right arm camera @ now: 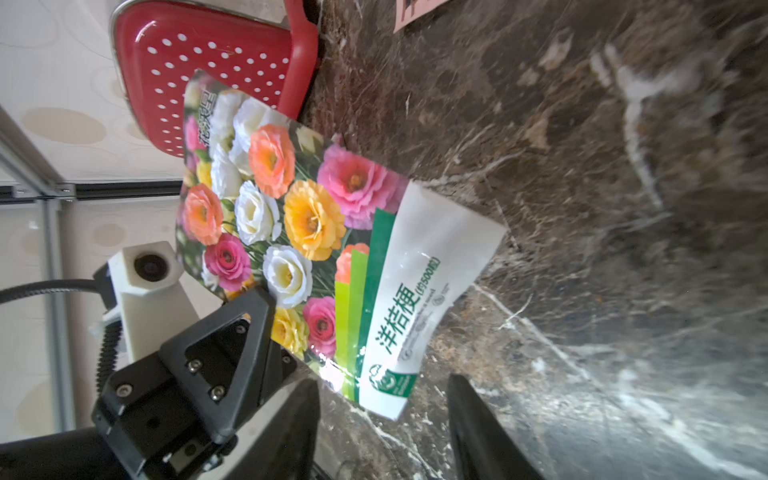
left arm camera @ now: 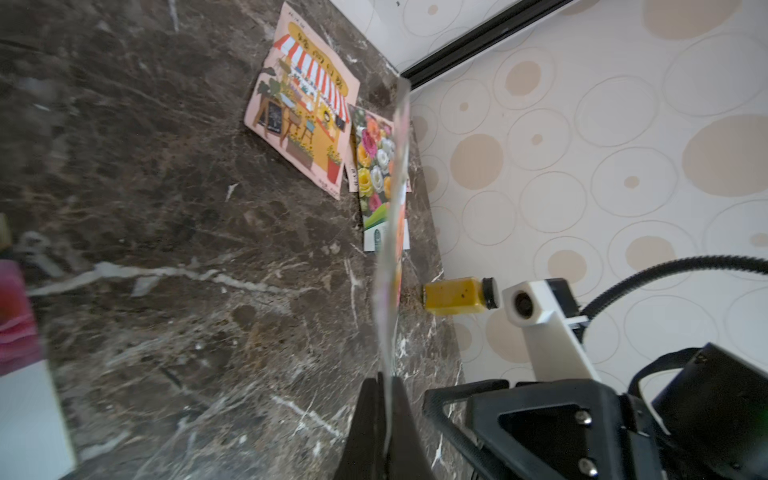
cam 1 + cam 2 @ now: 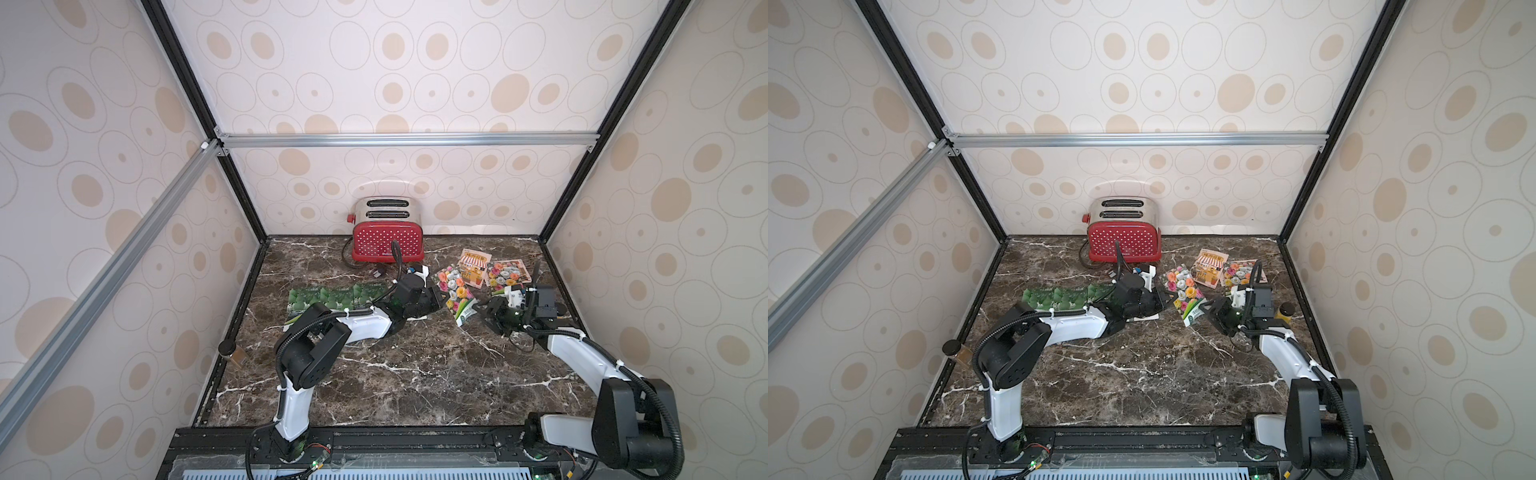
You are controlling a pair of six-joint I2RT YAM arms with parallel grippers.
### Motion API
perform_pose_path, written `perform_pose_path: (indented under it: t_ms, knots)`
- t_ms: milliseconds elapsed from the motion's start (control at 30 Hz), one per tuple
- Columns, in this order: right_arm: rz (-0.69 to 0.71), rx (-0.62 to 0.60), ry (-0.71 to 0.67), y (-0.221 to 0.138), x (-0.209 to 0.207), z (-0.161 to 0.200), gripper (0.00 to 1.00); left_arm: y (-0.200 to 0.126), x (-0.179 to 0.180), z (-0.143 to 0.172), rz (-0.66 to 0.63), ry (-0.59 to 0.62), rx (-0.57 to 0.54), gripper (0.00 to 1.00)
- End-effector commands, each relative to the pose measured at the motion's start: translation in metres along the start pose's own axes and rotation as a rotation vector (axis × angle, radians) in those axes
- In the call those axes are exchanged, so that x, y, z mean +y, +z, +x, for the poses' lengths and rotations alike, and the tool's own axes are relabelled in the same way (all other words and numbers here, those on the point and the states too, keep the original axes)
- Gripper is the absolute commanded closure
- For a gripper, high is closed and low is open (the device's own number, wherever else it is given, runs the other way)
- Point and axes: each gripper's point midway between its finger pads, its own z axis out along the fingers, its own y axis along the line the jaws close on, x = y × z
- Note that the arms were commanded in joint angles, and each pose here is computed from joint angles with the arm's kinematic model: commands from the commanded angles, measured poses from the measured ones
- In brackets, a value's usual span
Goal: Arrange the seed packets in a row
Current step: Place the seed packet at the center of the board.
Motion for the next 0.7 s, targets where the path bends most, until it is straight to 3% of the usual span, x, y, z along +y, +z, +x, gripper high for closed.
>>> perform_pose_path:
  t_ms: [0, 167, 667]
  knots:
    - [0.179, -0.021, -0.123, -0.007, -0.020, -0.010, 0.45, -0.002, 0.014, -0.014, -0.054, 0.077, 0.093, 1.00]
    - [0.243, -0.058, -0.204, 0.003, -0.016, -0.044, 0.45, 0.004, 0.044, -0.029, -0.112, 0.115, 0.170, 1.00]
    - [0.145, -0.048, -0.176, 0.095, -0.002, -0.123, 0.46, 0.048, 0.095, -0.036, -0.257, 0.131, 0.281, 1.00]
